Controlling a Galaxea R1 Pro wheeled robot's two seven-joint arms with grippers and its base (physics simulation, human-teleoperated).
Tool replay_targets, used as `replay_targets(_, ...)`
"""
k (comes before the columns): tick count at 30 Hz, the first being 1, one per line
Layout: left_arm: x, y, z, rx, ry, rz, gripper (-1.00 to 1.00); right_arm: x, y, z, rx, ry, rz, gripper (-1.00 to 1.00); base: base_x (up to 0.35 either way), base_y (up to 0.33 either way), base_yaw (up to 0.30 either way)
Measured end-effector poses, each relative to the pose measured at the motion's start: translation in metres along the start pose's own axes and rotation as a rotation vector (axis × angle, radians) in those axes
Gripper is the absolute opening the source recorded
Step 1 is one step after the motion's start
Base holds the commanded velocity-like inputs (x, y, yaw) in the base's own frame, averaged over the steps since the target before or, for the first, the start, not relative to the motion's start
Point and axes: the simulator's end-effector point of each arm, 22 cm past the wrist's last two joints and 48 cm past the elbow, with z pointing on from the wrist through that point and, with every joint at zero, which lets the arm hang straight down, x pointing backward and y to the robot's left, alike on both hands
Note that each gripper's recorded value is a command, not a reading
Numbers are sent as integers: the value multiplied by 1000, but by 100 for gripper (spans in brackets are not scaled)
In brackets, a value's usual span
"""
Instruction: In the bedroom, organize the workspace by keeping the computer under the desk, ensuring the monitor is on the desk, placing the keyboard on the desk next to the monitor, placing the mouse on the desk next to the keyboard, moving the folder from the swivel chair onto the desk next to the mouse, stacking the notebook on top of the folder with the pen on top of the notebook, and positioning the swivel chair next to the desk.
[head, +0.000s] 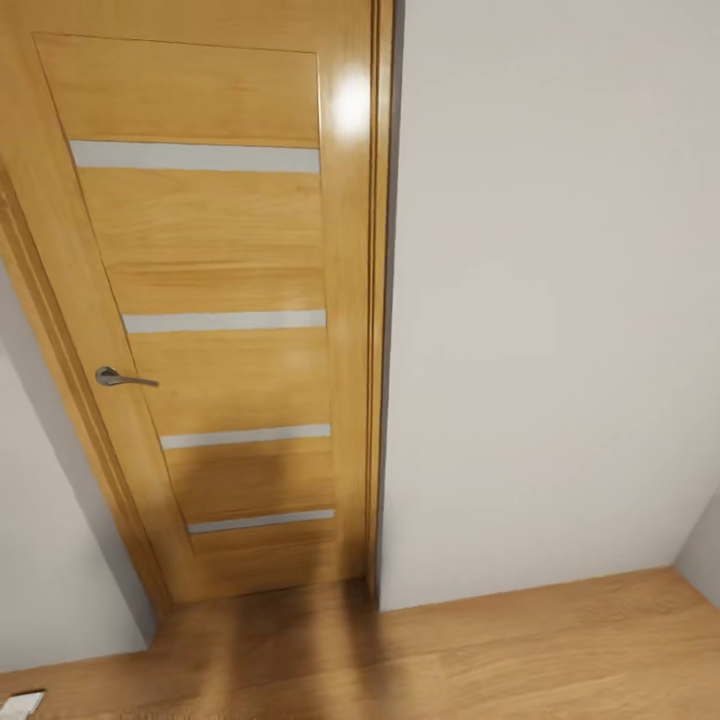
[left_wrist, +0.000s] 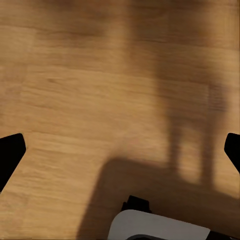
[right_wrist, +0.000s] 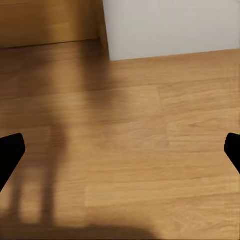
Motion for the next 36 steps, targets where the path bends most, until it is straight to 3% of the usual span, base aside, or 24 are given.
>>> replay_targets(12,0,0,0,0,0,0,100,0,0,0,0,-2,0,100,-175,0,277)
replay_targets(36,0,0,0,1,0,1,100,-6,1,0,-2,-30,-1,100,-6,0,279)
